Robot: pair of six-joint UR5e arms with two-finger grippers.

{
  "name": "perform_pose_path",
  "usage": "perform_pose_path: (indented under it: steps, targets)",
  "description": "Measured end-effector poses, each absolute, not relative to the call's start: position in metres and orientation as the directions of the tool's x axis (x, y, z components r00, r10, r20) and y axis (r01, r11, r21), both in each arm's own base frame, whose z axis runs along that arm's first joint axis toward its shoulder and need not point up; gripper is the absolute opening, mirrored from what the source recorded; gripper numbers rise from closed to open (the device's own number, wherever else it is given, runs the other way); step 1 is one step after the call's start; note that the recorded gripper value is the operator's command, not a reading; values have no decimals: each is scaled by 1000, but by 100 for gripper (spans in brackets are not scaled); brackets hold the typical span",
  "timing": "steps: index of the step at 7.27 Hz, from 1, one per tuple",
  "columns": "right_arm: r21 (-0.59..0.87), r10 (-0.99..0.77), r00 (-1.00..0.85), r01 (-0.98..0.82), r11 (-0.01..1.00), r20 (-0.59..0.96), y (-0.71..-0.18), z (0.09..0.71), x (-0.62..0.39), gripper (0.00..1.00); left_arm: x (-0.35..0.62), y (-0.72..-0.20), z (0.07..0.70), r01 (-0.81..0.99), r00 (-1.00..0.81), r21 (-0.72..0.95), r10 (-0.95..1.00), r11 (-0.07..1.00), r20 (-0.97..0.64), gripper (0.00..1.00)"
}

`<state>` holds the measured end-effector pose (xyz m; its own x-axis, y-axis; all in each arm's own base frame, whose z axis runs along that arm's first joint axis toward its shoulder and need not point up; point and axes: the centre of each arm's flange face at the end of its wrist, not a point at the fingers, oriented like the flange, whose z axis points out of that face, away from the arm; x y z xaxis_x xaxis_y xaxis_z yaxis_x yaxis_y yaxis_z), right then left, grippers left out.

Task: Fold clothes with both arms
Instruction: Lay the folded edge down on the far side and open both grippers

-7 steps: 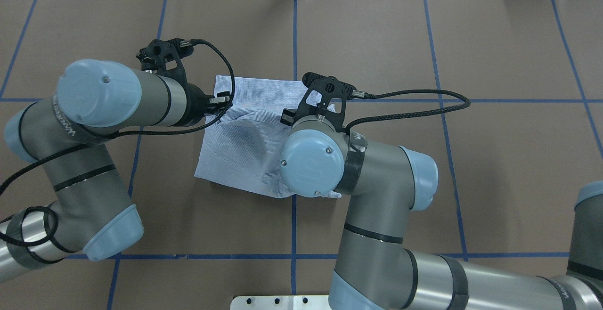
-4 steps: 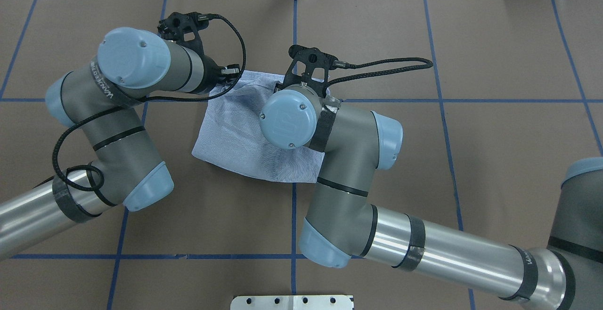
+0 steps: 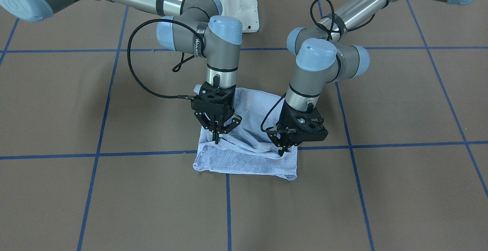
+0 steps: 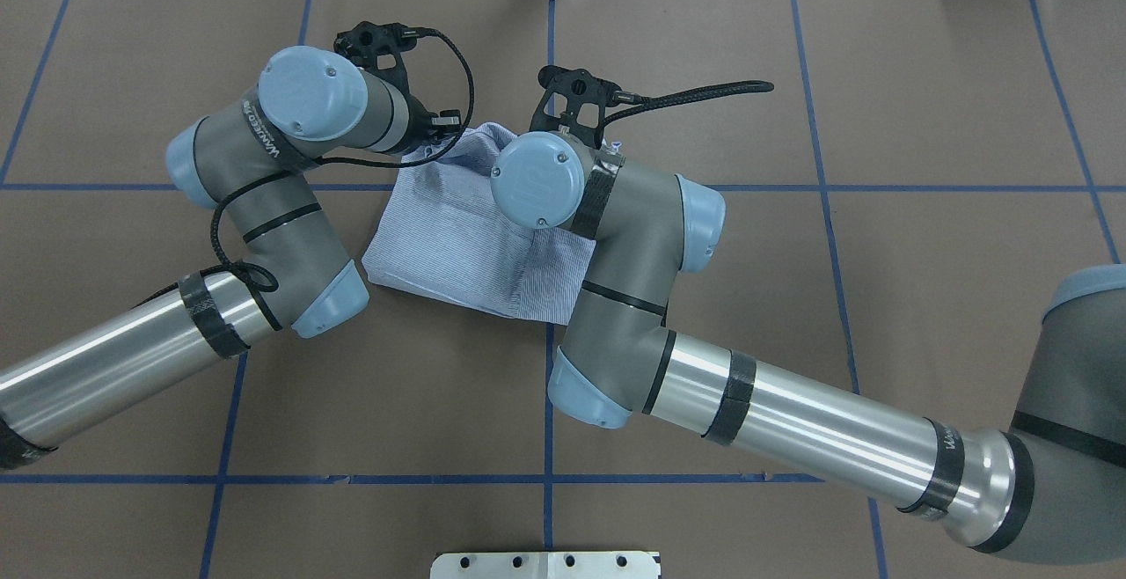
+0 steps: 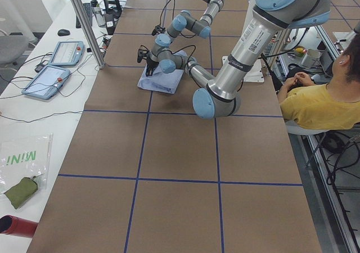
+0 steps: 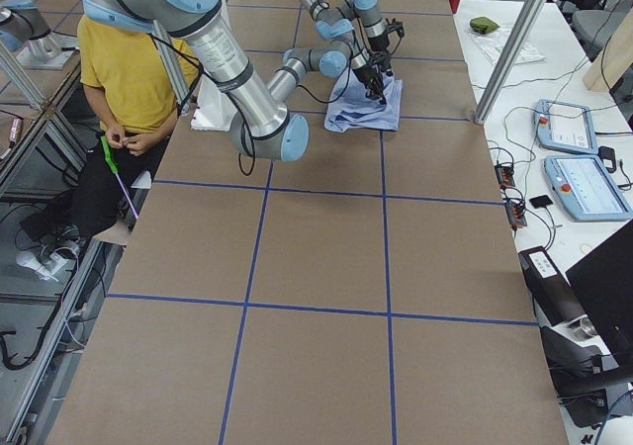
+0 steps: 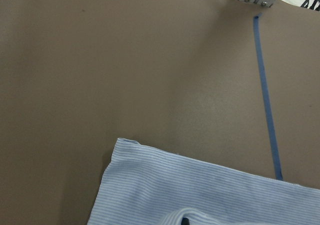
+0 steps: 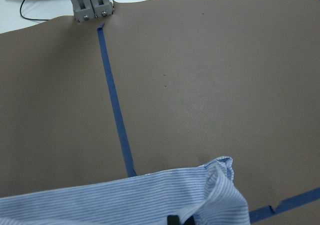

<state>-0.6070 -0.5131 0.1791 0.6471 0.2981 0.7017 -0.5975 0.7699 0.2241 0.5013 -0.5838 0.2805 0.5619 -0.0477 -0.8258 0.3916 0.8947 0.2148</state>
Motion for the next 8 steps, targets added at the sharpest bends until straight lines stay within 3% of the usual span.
perform_pose_path:
  steps: [2, 3, 4, 8]
  targets:
    - [229, 297, 655, -593, 772, 694, -526, 190, -611, 0, 502, -612, 293, 384, 586, 255, -21, 887, -810, 0]
    - [234, 296, 661, -590, 773, 689, -531, 192, -612, 36, 501, -621, 295, 380, 597, 268, -14, 885, -802, 4]
    - [235, 297, 664, -589, 773, 686, -537, 193, -613, 99, 501, -627, 296, 378, 605, 274, -11, 884, -796, 99]
    - [130, 299, 618, -551, 824, 727, -571, 154, -593, 100, 440, -648, 299, 200, 605, 393, 202, 898, -770, 100]
